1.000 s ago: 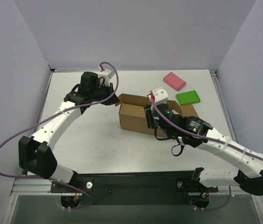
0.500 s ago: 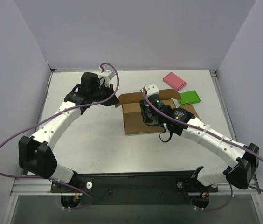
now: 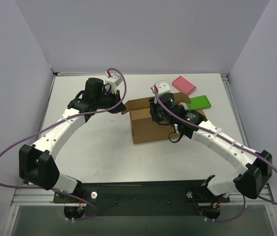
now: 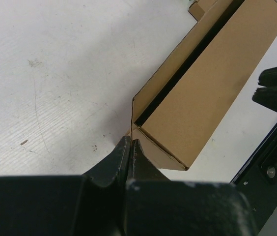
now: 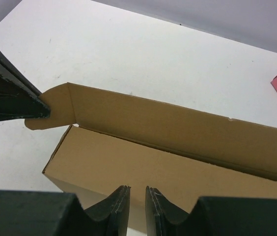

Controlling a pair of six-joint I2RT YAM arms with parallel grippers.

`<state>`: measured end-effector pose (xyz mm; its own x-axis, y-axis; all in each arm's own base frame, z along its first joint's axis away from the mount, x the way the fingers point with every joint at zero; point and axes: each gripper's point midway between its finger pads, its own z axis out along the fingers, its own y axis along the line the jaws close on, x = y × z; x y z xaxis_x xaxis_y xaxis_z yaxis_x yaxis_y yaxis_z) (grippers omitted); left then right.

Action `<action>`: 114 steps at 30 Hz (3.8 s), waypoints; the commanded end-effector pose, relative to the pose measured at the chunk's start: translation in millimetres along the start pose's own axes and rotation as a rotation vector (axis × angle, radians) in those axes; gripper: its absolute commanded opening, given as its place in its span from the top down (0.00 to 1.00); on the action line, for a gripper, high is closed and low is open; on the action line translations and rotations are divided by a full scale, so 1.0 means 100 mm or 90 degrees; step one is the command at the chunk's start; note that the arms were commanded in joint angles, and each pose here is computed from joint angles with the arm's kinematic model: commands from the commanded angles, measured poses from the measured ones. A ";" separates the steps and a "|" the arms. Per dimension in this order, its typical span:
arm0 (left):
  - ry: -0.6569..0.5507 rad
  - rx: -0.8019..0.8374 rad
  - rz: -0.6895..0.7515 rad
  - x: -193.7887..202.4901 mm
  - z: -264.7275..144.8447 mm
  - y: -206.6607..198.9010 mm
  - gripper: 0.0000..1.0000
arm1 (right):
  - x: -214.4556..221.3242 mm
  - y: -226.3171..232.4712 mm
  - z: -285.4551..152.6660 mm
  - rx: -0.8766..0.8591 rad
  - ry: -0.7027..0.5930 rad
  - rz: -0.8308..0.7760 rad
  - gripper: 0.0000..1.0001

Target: Fold the paper box

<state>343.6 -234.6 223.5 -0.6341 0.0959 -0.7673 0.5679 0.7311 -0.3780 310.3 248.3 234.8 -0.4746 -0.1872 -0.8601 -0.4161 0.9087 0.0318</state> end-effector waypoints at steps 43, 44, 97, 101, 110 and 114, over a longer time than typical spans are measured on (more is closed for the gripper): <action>-0.119 0.056 -0.142 -0.54 0.02 -0.37 1.00 | 1.15 -0.07 0.28 0.089 0.128 -0.018 0.85; -0.131 0.056 -0.150 -0.54 0.02 -0.37 1.00 | 1.15 -0.07 0.28 0.090 0.129 -0.017 0.85; -0.112 -0.001 -0.173 0.21 0.30 -0.55 1.00 | 1.10 -0.18 0.36 0.164 0.157 0.018 0.89; -0.091 -0.016 -0.191 0.44 0.35 -0.46 1.00 | 1.13 -0.19 0.37 0.167 0.161 0.017 0.90; -0.108 -0.003 -0.215 0.55 0.37 -0.47 1.00 | 1.14 -0.17 0.40 0.165 0.167 0.017 0.90; -0.101 -0.016 -0.205 0.58 0.38 -0.44 1.00 | 1.12 -0.17 0.40 0.163 0.166 0.017 0.88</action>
<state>344.4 -268.0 222.1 -0.5174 -0.3689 -0.7722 0.3403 0.7392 -0.5812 320.1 249.4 182.1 -0.5226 -0.0840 -0.8484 -0.1878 0.9820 0.0185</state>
